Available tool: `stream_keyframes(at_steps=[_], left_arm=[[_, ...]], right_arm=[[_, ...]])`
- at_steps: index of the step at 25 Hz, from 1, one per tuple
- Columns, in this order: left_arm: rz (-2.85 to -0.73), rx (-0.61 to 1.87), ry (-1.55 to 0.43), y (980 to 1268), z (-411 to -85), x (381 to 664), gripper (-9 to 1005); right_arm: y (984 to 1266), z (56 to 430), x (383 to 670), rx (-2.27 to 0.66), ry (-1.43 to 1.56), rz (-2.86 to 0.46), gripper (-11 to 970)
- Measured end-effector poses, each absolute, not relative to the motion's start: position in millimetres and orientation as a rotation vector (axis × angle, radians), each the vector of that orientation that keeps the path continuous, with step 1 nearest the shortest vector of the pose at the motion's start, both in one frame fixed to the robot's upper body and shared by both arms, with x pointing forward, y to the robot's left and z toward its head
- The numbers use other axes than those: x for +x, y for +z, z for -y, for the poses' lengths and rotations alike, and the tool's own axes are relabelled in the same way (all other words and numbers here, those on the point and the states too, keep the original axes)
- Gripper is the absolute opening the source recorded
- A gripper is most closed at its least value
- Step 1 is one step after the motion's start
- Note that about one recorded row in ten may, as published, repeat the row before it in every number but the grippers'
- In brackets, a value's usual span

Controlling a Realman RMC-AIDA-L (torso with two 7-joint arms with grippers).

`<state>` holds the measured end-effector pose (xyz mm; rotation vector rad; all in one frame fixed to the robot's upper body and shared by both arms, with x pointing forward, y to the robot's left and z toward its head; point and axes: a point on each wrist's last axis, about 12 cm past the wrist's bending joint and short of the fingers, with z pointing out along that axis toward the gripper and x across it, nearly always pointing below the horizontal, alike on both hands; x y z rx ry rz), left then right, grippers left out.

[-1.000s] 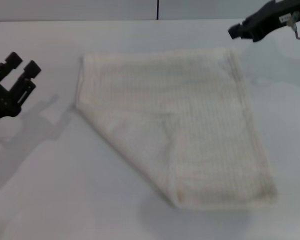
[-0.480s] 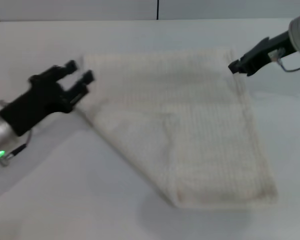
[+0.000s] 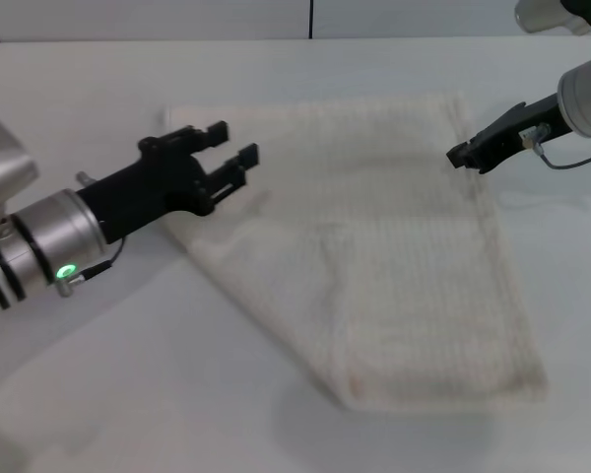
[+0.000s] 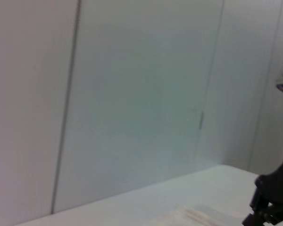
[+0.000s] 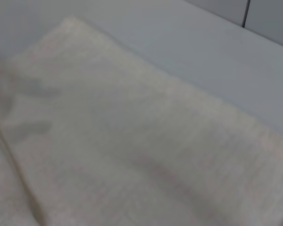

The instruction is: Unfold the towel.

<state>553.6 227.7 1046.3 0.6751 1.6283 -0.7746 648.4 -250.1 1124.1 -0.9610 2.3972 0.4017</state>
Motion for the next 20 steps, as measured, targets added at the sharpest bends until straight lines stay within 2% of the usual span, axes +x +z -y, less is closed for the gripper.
stream_keyframes(at_steps=[20], left_arm=[[-1.724,0.856,-0.971,1051.0,-181.9,560.2,504]], right_arm=[[1119.2,248.1,646.8,-0.977,0.377,-2.44,-1]])
